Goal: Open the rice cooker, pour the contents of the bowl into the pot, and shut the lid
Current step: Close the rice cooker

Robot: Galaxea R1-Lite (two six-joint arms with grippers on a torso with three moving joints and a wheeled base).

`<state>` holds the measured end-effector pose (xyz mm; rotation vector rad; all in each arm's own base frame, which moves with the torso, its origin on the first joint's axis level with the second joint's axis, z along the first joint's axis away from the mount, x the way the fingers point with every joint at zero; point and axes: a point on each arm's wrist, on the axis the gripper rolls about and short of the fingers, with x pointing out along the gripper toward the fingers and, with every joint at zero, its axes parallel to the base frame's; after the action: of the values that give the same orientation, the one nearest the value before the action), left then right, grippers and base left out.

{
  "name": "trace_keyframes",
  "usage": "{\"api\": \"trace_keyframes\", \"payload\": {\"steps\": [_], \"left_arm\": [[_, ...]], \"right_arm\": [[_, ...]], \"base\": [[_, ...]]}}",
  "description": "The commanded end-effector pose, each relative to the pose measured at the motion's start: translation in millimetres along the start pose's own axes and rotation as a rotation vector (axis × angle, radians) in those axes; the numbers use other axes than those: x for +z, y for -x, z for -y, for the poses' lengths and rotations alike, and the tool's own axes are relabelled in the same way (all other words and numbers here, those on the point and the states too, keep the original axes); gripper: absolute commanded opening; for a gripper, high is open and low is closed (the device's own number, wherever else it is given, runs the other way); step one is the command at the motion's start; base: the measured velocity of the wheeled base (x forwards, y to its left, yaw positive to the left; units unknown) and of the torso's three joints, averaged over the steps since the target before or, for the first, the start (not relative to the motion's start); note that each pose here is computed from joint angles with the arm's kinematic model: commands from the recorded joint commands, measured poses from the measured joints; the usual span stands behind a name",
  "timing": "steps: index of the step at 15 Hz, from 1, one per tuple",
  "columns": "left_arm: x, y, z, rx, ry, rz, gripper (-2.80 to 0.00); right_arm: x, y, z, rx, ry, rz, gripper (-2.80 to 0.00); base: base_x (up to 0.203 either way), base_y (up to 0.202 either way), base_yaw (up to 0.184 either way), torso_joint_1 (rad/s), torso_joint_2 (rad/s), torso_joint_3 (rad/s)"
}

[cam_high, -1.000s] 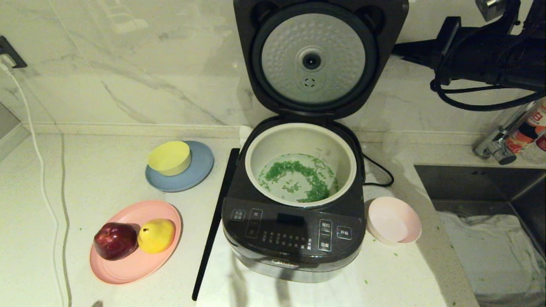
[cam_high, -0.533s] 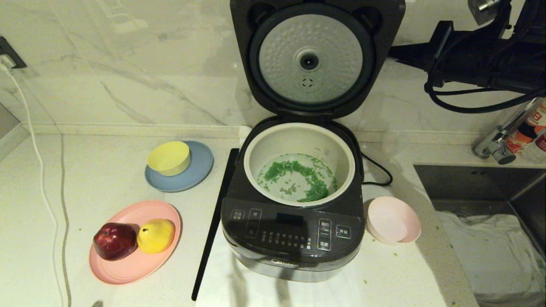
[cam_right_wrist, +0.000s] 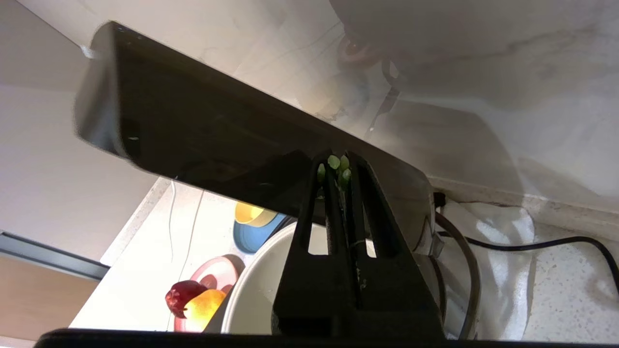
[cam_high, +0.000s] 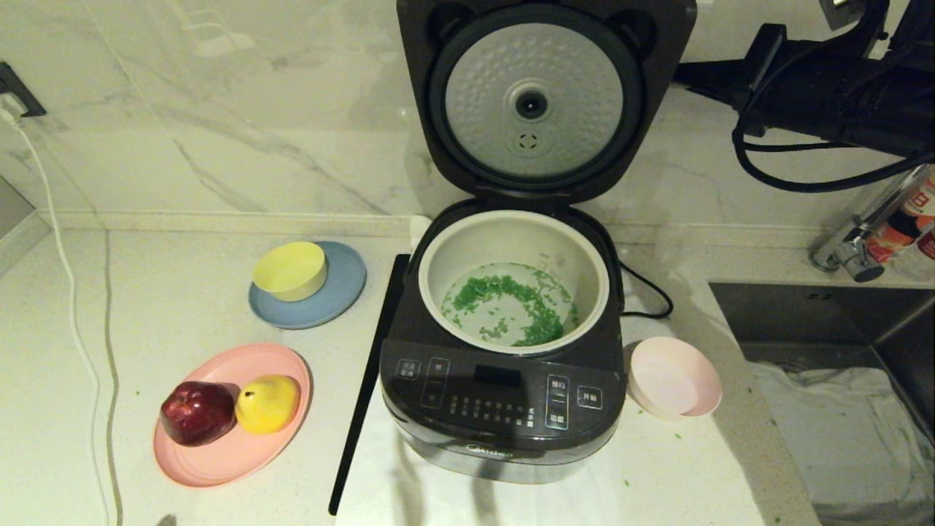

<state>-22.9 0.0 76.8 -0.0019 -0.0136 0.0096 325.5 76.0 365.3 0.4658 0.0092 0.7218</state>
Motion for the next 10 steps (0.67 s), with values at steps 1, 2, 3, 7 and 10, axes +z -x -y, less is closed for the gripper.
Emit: {"api": "trace_keyframes", "payload": {"steps": [1, 2, 3, 7, 10], "left_arm": [[-3, -1, 0.0, 0.001, 0.000, -0.010, -2.80], [-2, -1, 0.0, 0.001, 0.001, -0.009, -2.80], [-2, -1, 0.0, 0.001, 0.001, -0.010, -2.80], [-3, -1, 0.0, 0.000, 0.001, -0.011, -2.80], [-3, -1, 0.0, 0.000, 0.000, -0.010, -2.80]], "right_arm": [[-5, -5, 7, -0.005, -0.006, -0.006, -2.80], [-5, -7, 11, -0.004, 0.002, 0.009, -2.80], [-6, -9, 15, 0.000, 0.009, 0.019, -2.80], [-16, -18, 26, -0.003, 0.003, 0.007, -2.80], [-18, -21, 28, 0.019, 0.003, 0.001, -2.80]], "base": [[0.000, 0.000, 0.000, 0.000, 0.00, 0.000], [0.000, 0.000, 0.000, 0.000, 0.00, 0.000], [0.000, 0.000, 0.000, 0.000, 0.00, 0.000], [0.000, 0.000, 0.000, 0.000, 0.00, 0.000], [0.000, 0.000, 0.000, 0.000, 0.00, 0.000]]}}
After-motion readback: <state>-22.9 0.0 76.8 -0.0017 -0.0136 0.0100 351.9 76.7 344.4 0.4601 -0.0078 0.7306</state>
